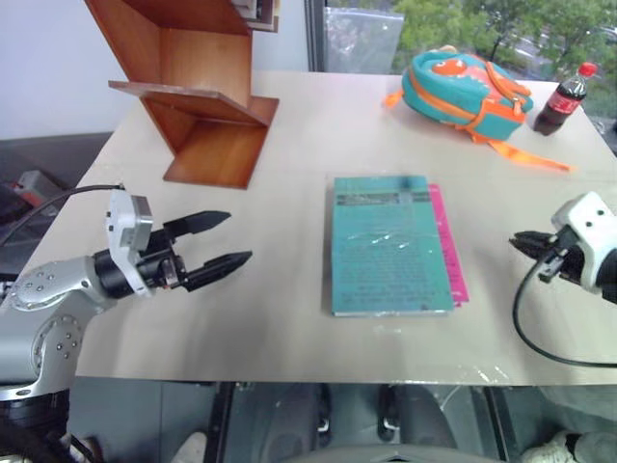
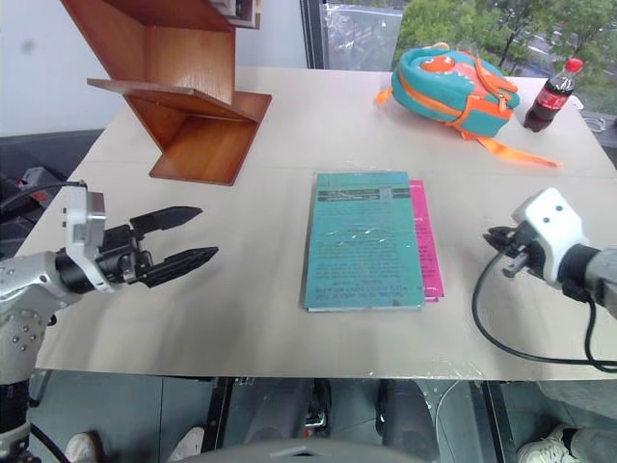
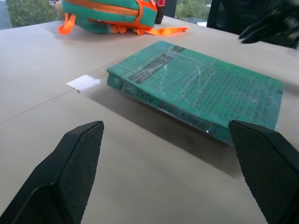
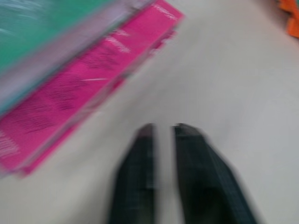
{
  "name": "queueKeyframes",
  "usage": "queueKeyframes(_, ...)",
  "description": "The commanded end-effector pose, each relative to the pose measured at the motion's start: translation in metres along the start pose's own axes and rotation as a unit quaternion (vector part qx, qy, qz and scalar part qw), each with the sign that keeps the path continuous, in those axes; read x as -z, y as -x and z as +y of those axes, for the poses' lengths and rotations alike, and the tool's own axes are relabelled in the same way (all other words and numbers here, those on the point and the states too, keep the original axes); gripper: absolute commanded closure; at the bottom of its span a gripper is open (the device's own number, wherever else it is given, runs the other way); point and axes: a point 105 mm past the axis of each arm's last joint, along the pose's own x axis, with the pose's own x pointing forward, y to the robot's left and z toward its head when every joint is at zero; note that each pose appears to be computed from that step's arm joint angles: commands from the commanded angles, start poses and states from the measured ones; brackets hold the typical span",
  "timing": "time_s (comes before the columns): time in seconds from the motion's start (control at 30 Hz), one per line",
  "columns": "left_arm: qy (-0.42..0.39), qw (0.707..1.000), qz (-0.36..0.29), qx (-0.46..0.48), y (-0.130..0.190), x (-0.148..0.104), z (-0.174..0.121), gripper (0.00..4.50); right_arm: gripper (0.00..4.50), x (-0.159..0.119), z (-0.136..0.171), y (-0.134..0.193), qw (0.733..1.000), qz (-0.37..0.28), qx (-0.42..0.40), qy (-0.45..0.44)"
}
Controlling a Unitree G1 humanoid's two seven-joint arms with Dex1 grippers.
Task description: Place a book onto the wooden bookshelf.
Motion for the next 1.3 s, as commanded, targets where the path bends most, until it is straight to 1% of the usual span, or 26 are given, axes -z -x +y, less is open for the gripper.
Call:
queueKeyframes(0.03,0.068,0.997,-0.035,-0.02,-0.013,-0.01,0.0,0.0,4.41,-0.011,-0.002,-0.008,0.999,-0.028,0.007,0.017)
queueKeyframes(0.1,0.164,0.985,-0.001,-0.044,-0.021,0.001,0.001,0.0,4.41,-0.023,0.006,-0.004,0.997,-0.064,-0.011,0.029)
queueKeyframes(0.13,0.195,0.979,0.01,-0.049,-0.026,0.005,0.001,0.0,4.41,-0.029,0.013,0.002,0.996,-0.082,-0.038,0.02)
queueKeyframes(0.2,0.244,0.969,0.011,-0.026,-0.033,0.007,-0.003,0.0,4.41,-0.038,0.021,0.01,0.992,-0.106,-0.062,0.016)
queueKeyframes(0.3,0.283,0.958,0.037,-0.012,-0.045,0.017,-0.005,0.0,3.65,-0.052,0.049,0.033,0.983,-0.136,-0.127,0.012)
queueKeyframes(0.37,0.307,0.95,0.052,-0.004,-0.051,0.023,-0.006,0.0,2.69,-0.057,0.063,0.047,0.978,-0.143,-0.153,0.006)
queueKeyframes(0.4,0.314,0.948,0.058,-0.005,-0.055,0.026,-0.006,0.0,2.11,-0.058,0.07,0.053,0.976,-0.141,-0.168,0.003)
queueKeyframes(0.43,0.325,0.944,0.062,-0.001,-0.058,0.029,-0.005,0.0,1.7,-0.061,0.077,0.058,0.973,-0.143,-0.18,-0.002)
queueKeyframes(0.53,0.372,0.925,0.078,0.008,-0.076,0.042,-0.002,0.0,0.05,-0.077,0.1,0.072,0.964,-0.173,-0.203,0.003)
queueKeyframes(0.7,0.442,0.893,0.083,0.03,-0.107,0.049,0.0,0.0,0.05,-0.087,0.119,0.074,0.963,-0.189,-0.191,0.015)
queueKeyframes(0.77,0.463,0.88,0.098,0.035,-0.119,0.055,-0.002,0.0,0.05,-0.088,0.124,0.073,0.963,-0.19,-0.188,0.013)
queueKeyframes(1.03,0.541,0.832,0.089,0.088,-0.158,0.057,-0.007,0.0,0.05,-0.092,0.13,0.07,0.963,-0.198,-0.181,0.003)
queueKeyframes(1.2,0.556,0.817,0.095,0.119,-0.173,0.057,-0.013,0.0,0.05,-0.093,0.13,0.069,0.964,-0.201,-0.172,0.003)
queueKeyframes(1.3,0.548,0.818,0.102,0.14,-0.177,0.057,-0.018,0.0,0.05,-0.093,0.13,0.069,0.965,-0.204,-0.166,0.002)
